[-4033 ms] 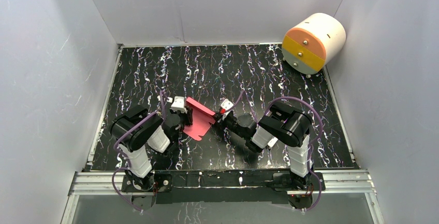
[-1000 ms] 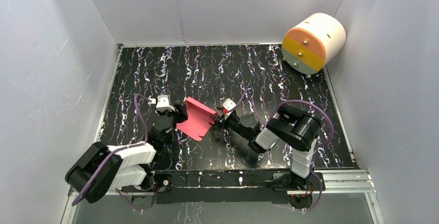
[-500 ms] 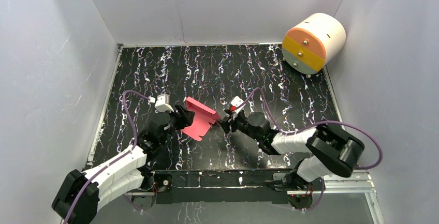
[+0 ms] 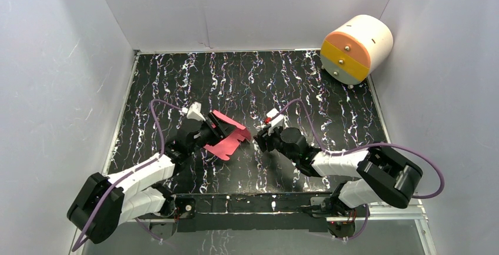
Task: Fold the paper box
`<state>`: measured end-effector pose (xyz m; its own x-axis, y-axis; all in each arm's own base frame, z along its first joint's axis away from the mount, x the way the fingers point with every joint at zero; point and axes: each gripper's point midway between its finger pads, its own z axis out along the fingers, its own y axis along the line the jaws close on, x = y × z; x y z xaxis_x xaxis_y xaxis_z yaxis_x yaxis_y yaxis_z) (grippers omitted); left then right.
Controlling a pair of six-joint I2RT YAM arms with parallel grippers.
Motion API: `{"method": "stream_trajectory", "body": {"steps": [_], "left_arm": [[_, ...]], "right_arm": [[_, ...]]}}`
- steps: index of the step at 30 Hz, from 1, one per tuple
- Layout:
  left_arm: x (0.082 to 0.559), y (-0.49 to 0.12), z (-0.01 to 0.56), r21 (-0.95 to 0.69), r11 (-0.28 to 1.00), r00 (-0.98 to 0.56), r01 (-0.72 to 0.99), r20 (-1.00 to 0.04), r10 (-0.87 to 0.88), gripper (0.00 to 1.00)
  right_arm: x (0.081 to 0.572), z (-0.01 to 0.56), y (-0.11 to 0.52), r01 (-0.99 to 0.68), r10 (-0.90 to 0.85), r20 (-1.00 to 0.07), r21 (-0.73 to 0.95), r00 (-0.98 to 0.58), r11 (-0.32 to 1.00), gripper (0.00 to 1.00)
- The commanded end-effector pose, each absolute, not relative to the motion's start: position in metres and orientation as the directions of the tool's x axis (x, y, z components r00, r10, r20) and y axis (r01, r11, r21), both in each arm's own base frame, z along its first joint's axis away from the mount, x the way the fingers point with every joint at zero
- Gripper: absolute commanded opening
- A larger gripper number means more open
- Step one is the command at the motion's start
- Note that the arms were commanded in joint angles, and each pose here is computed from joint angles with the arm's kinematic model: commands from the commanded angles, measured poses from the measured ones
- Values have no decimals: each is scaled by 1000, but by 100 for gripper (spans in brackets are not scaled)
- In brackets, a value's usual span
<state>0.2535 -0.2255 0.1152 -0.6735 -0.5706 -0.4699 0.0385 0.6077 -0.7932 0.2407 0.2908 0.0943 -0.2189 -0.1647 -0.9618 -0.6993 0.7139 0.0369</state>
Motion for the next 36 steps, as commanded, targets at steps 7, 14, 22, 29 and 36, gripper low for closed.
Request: {"method": "stream_trajectory", "body": {"steps": [7,14,22,29,36], "left_arm": [[273,-249,139,-859,511,-673,30,-396,-624,55],[276,-261,137,-867,497,-691,43,-385,-612,45],[278,-269,132,-869,492,-707,46,-376,-599,36],[278,-277,128,-875,482,-717,45,-364,-594,30],[282,-276,126,-870,491,-701,44,-377,-605,23]], "right_arm": [[244,125,317,-734,-23,-985,110,-168,670,59],[241,121,328,-773,-6,-990,106,-141,625,58],[250,116,336,-775,6,-993,96,-118,624,49],[253,109,344,-787,11,-994,90,-105,610,38],[253,106,349,-797,10,-995,89,-104,597,22]]}}
